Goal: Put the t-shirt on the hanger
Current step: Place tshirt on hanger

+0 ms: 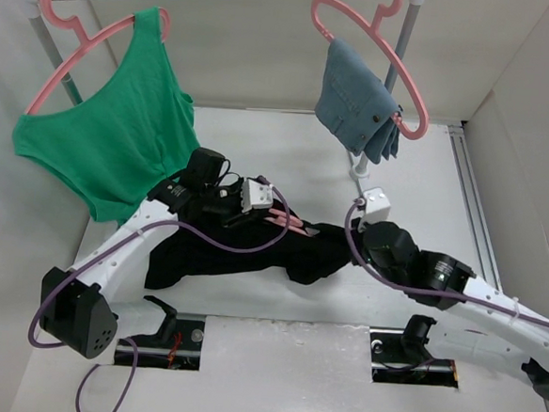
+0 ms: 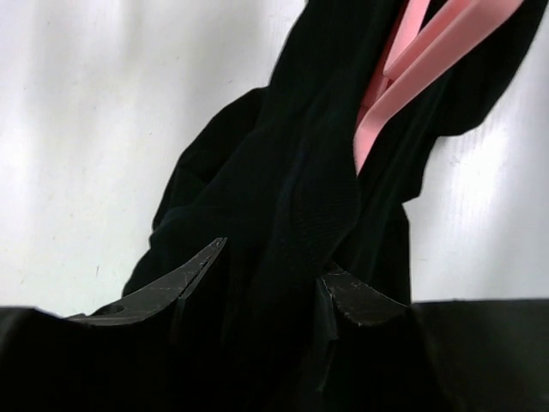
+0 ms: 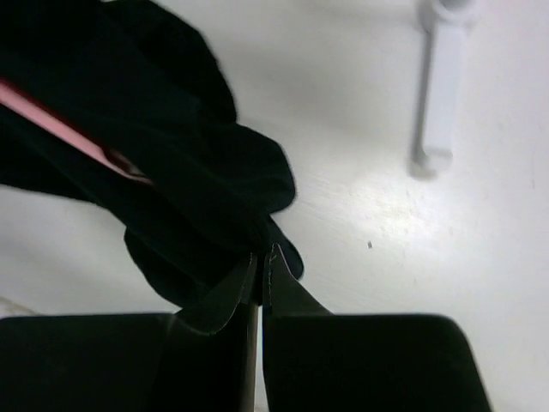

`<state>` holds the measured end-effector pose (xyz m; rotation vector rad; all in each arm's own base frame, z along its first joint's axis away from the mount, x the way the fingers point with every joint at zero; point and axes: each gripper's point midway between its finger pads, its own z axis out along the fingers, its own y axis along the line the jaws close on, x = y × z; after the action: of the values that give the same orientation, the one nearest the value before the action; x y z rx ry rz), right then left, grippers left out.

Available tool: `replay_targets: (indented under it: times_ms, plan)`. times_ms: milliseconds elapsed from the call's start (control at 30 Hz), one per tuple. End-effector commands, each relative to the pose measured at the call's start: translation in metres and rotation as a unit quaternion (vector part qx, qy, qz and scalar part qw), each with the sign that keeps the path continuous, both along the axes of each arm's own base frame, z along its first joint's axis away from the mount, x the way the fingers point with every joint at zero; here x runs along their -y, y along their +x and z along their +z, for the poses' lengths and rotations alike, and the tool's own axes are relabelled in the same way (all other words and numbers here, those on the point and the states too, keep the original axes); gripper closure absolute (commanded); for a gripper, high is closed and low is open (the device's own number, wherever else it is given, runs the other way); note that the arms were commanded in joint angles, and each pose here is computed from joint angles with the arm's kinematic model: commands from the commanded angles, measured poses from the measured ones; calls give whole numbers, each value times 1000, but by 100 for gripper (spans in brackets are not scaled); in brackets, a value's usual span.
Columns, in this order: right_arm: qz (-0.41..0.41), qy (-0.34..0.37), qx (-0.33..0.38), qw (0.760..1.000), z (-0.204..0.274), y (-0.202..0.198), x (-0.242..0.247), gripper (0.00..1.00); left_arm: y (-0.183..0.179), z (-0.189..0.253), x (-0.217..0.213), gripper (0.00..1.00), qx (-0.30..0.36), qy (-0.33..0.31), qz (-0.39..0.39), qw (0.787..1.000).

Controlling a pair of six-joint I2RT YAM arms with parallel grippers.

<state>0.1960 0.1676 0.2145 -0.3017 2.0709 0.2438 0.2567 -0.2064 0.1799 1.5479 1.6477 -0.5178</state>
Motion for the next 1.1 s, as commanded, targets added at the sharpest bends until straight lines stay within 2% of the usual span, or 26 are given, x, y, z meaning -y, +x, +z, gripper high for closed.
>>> replay_targets:
  times_ms: [0, 33, 67, 167, 233, 267, 300, 333, 433, 533, 600, 733, 900, 1067]
  plan:
    - [135, 5, 103, 985, 55, 16, -51, 100, -10, 27, 9, 100, 24, -28, -51, 998]
    - [165, 15, 113, 980, 64, 14, -64, 100, -24, 30, 12, 100, 6, -38, -79, 996]
    - [174, 17, 123, 977, 70, 16, -70, 100, -24, 38, 15, 100, 17, -41, -101, 994]
    - [208, -1, 153, 966, 90, 22, -85, 100, -46, 46, 18, 100, -8, -53, -146, 988]
    - [233, -34, 151, 960, 93, 31, -89, 84, -51, 53, 20, 100, -9, -61, -164, 984]
    - [271, -35, 141, 952, 91, 26, -97, 77, -56, 56, 21, 100, -17, -68, -170, 983]
    - [290, -40, 133, 947, 88, 25, -99, 60, -53, 58, 22, 100, -17, -68, -170, 983]
    - [304, -52, 130, 942, 90, 29, -96, 50, -55, 59, 23, 100, -22, -72, -171, 982]
    - [346, -31, 136, 928, 100, 18, -97, 27, -51, 65, 26, 100, -24, -77, -164, 983]
    - [352, -9, 190, 916, 133, 6, -86, 21, -40, 68, 27, 100, -28, -89, -141, 986]
    - [364, -6, 197, 910, 136, -1, -85, 21, -34, 70, 27, 100, -28, -91, -133, 987]
    - [464, 15, 176, 868, 110, -25, -113, 21, -16, 80, 28, 100, -26, -106, -106, 988]
    - [472, 13, 162, 866, 64, -18, -126, 20, -7, 82, 25, 100, -30, -112, -89, 989]
    - [451, 2, 169, 876, 51, 9, -126, 20, -6, 86, 26, 100, -42, -124, -84, 988]
